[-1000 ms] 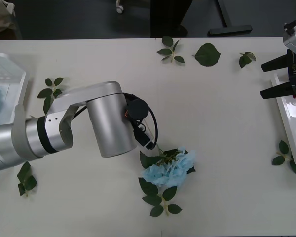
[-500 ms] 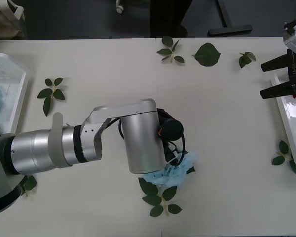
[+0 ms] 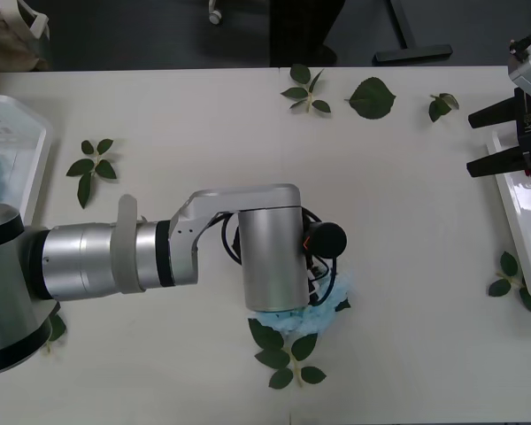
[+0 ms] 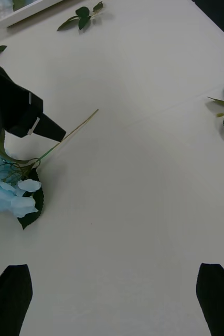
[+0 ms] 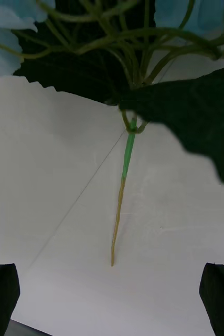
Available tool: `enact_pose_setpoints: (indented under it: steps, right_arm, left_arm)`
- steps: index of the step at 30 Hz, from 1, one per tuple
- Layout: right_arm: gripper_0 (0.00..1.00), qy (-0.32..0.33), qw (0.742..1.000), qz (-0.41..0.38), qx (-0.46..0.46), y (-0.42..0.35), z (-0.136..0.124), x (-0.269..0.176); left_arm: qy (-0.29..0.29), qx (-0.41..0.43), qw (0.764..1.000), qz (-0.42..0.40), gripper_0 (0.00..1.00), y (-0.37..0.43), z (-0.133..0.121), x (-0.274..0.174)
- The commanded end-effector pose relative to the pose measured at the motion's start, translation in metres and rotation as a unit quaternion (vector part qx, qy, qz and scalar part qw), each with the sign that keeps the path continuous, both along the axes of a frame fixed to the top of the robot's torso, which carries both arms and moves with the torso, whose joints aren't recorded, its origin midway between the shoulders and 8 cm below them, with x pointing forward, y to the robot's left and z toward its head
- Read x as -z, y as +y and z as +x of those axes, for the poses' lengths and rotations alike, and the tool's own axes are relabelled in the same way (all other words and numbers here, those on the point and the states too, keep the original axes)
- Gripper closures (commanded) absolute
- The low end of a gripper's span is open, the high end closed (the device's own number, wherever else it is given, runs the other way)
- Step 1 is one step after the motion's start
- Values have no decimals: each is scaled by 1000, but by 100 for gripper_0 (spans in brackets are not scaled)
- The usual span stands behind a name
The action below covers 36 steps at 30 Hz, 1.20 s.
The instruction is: Place the red flowers into the right box and the blue flowers into the left box. If a person shows an open palm, hand one flower to the person first, then continue sorting.
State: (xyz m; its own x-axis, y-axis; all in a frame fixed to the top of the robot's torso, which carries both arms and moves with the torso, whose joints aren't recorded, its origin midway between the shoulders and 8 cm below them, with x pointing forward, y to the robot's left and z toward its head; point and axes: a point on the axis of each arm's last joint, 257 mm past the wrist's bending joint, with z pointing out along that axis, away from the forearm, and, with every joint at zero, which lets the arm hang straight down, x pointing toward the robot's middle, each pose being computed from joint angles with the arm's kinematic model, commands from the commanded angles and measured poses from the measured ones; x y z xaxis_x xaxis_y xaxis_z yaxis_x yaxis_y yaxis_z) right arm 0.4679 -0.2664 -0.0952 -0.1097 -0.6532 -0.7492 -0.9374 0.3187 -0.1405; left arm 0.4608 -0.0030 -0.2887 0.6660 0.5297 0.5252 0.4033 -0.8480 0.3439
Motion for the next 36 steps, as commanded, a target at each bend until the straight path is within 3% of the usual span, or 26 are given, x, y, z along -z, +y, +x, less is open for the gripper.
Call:
enact_pose_setpoints:
  steps: [1,36]
  right_arm:
    - [9,3,1000,8,-6,6,-5,-3]
    - [9,9,1000,5,-10,6,-8,0]
  left_arm:
    - [-9,45,999,19,0,-27,-10,-9]
    - [-69,27,996,58,0,-20,-4,20]
